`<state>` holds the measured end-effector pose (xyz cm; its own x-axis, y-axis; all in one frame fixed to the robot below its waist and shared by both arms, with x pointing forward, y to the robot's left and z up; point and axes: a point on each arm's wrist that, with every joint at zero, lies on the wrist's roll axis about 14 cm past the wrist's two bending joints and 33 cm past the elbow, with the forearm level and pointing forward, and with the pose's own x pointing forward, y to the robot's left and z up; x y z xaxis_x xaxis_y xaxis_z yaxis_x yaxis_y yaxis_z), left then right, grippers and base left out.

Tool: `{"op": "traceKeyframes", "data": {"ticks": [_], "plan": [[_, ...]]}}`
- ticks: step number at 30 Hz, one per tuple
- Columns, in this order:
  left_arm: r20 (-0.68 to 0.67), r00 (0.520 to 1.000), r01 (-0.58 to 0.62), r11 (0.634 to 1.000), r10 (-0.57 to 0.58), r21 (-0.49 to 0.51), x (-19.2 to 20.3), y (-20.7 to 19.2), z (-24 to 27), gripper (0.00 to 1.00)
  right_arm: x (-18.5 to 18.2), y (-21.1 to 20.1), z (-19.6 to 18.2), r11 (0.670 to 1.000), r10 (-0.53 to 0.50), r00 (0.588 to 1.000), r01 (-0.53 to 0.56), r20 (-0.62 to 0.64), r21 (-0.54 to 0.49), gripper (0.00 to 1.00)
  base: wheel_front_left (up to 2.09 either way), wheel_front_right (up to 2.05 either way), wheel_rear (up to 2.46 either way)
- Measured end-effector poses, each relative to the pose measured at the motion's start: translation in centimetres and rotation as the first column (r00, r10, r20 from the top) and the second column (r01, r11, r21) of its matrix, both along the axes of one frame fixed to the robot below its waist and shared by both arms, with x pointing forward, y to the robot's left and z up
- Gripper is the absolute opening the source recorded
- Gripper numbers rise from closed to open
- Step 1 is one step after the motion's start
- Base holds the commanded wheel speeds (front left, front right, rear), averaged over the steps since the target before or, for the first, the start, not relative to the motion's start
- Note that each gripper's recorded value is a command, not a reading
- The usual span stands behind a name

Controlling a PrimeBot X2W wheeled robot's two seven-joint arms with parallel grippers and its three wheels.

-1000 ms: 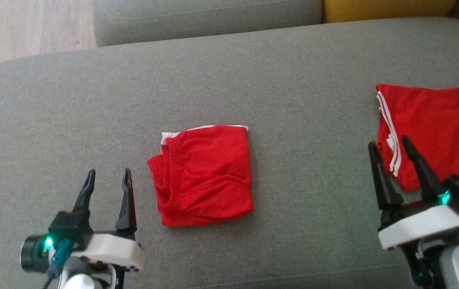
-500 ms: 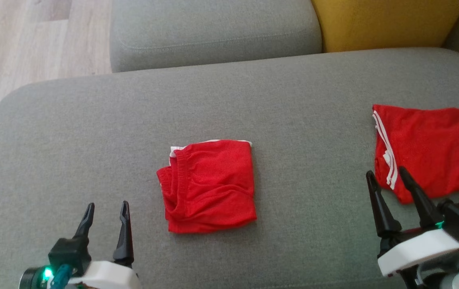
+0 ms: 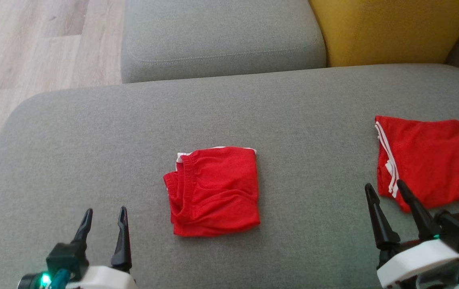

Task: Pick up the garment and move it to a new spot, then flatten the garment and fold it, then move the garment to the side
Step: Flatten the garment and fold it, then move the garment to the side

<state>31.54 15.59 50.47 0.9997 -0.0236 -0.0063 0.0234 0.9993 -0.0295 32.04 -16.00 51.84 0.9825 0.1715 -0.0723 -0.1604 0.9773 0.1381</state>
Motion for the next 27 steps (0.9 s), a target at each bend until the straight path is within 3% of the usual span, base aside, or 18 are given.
{"op": "traceKeyframes", "data": {"ticks": [27], "plan": [[-0.018, 0.999, -0.033, 0.999, 0.033, -0.003, -0.59, 0.84, -0.51, 1.00, 0.39, -0.04, -0.35, 1.000, 0.000, 1.000, 0.000, -0.024, -0.008, 1.00, 0.00, 0.00, 0.00]]}}
